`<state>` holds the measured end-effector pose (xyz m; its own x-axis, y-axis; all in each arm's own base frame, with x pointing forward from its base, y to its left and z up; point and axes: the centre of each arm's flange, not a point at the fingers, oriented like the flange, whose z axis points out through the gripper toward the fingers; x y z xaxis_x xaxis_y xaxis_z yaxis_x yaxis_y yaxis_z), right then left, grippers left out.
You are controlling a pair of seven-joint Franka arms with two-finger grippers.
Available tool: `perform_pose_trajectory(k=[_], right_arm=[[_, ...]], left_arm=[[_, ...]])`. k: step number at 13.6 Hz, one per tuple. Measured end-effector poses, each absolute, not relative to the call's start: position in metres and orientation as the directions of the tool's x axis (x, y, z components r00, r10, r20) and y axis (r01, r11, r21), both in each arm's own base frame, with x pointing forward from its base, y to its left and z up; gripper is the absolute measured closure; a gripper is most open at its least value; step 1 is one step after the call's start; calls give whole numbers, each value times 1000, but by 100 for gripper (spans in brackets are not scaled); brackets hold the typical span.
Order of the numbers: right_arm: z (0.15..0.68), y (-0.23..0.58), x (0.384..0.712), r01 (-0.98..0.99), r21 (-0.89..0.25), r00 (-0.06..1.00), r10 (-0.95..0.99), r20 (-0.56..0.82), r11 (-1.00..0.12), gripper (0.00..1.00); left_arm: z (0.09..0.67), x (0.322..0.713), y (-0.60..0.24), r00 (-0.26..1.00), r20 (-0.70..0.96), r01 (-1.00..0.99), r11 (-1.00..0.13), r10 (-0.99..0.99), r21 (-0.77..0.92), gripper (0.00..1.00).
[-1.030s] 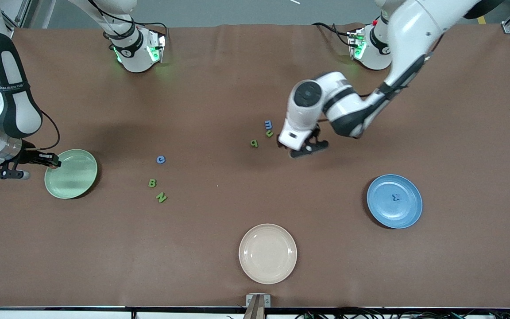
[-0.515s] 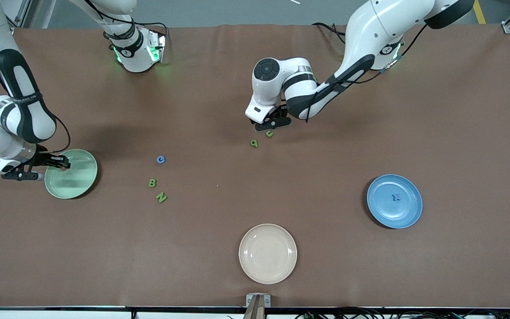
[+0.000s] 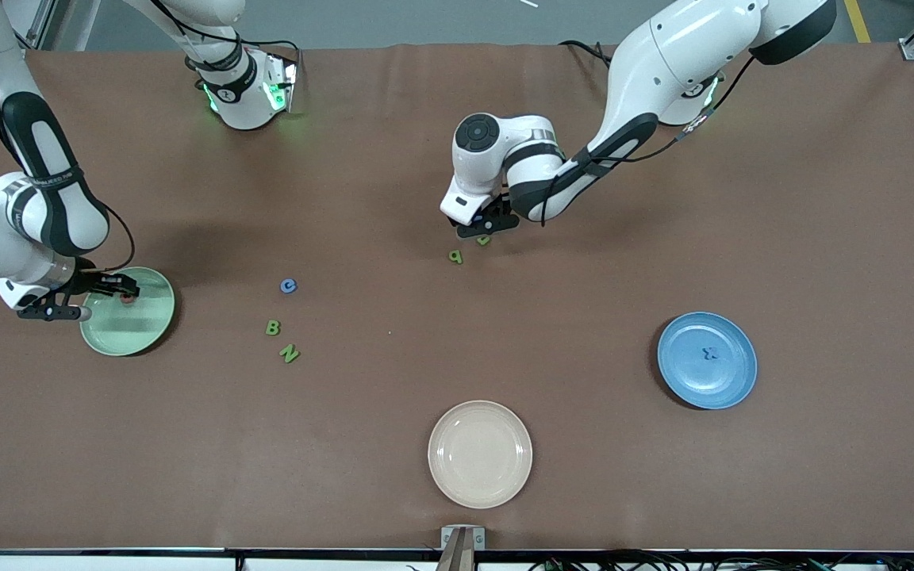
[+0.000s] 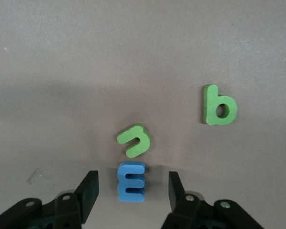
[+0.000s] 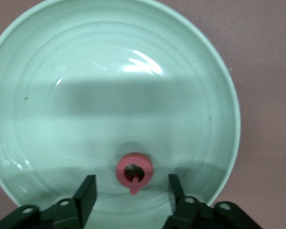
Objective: Sort upper and lower case letters into plates
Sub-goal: 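Grasp the green N with the right gripper while the left gripper grasps the blue E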
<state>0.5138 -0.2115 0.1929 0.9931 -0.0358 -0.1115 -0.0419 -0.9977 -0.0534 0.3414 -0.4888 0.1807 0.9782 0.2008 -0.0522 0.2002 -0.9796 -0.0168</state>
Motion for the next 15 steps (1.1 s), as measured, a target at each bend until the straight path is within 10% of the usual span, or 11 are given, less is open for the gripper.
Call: perform_pose_trajectory(k=[3, 10, 15], right_arm=[[231, -182, 537, -140, -58, 981, -131, -142, -988, 1], [289, 32, 605, -540, 24, 834, -539, -116, -841, 1], [249, 129, 643, -683, 57, 724, -685, -83, -728, 1]], left_arm=[[176, 335, -487, 975, -61, 215, -977, 215, -14, 37], [174, 343, -482, 970, -57, 235, -972, 235, -12, 73], [206, 404, -451, 944, 19, 329, -944, 329, 21, 73]])
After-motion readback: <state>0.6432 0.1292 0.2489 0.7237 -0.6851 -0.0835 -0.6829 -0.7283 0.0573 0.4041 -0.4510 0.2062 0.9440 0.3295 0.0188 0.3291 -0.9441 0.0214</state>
